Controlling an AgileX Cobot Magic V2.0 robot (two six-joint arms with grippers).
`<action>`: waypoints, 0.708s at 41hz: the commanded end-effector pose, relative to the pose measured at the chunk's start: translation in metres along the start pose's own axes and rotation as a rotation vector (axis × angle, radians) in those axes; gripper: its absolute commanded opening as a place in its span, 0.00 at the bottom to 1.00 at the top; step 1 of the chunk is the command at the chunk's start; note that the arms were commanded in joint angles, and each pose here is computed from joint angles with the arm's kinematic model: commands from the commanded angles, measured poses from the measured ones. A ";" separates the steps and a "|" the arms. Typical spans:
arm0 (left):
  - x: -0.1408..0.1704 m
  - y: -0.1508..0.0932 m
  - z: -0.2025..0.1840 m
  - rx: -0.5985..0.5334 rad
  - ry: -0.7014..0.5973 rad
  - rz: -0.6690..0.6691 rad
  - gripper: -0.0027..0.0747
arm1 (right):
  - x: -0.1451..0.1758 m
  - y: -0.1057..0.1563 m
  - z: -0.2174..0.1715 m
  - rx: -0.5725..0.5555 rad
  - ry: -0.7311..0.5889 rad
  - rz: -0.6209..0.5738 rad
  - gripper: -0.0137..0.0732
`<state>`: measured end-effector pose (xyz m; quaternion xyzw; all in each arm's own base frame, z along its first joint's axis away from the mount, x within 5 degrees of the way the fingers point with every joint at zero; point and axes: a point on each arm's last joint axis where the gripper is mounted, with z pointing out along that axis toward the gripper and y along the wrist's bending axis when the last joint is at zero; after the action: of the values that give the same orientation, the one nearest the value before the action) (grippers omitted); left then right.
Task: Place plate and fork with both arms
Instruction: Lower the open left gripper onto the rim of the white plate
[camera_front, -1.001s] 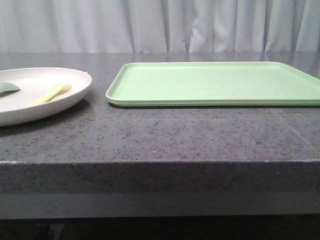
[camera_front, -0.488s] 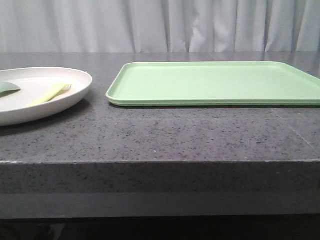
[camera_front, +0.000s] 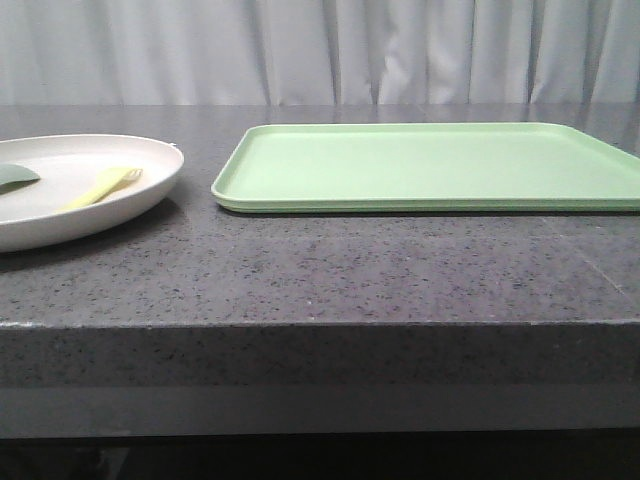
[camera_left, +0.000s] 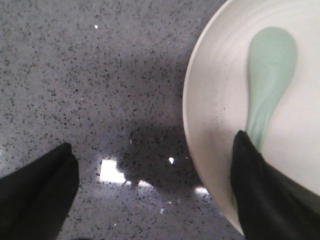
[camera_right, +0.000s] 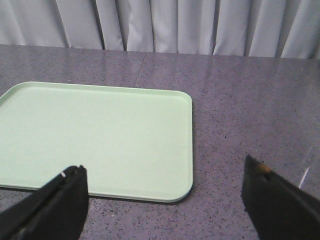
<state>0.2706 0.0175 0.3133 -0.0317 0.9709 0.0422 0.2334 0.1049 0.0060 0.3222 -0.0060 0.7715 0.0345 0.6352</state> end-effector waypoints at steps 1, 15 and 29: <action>-0.014 -0.001 -0.003 0.001 -0.035 -0.001 0.72 | -0.019 0.000 -0.002 0.003 -0.110 0.000 0.90; -0.022 -0.009 0.030 0.059 0.013 -0.038 0.69 | -0.019 0.000 -0.002 0.003 -0.109 0.000 0.90; -0.023 -0.013 0.046 0.084 0.056 -0.058 0.69 | -0.019 0.000 -0.002 0.003 -0.110 0.000 0.90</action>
<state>0.3103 0.0118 0.2631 -0.0502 0.9851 -0.0021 0.1642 0.1049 0.0060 0.3222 -0.0055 0.7715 0.0354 0.6352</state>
